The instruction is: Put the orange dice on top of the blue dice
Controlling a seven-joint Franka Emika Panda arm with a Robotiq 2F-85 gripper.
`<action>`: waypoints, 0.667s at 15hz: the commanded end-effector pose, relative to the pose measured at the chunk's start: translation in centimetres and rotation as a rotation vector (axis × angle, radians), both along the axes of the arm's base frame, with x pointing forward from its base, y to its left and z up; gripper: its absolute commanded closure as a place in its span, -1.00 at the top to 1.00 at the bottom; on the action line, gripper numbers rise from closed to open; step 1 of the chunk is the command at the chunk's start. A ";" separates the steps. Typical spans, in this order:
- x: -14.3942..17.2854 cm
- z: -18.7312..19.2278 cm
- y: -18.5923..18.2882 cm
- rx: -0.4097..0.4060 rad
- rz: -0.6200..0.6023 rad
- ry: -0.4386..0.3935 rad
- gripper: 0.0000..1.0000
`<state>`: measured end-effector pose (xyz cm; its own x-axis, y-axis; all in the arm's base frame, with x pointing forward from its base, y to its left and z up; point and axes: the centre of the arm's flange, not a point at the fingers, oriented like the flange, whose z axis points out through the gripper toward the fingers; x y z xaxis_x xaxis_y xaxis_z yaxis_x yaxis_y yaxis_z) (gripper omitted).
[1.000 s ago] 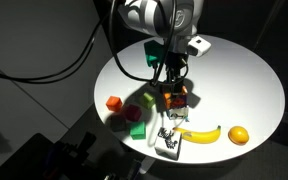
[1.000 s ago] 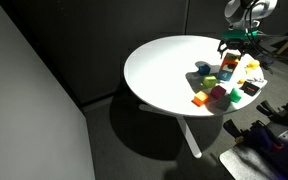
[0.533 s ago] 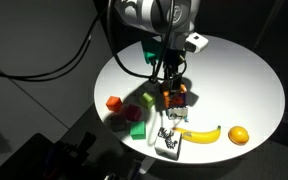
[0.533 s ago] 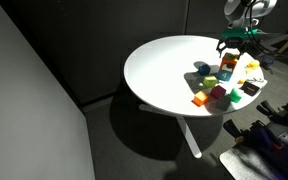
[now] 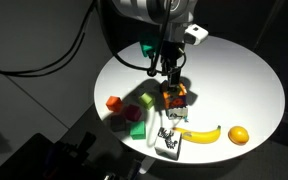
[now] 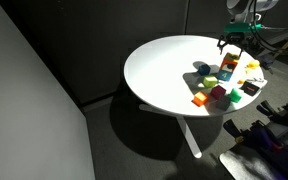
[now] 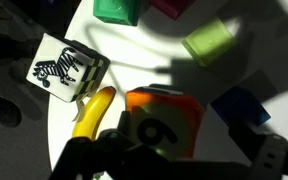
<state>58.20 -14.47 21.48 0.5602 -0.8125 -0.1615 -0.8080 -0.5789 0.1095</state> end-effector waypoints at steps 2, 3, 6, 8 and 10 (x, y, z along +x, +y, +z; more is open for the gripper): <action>-0.6 3.1 1.3 0.046 0.079 -0.026 1.00; -0.3 3.6 1.5 0.054 0.101 -0.030 1.00; 0.2 5.2 2.3 0.069 0.159 -0.031 1.00; 0.3 6.4 3.1 0.068 0.209 -0.034 1.00; 0.2 7.5 3.9 0.071 0.268 -0.030 1.00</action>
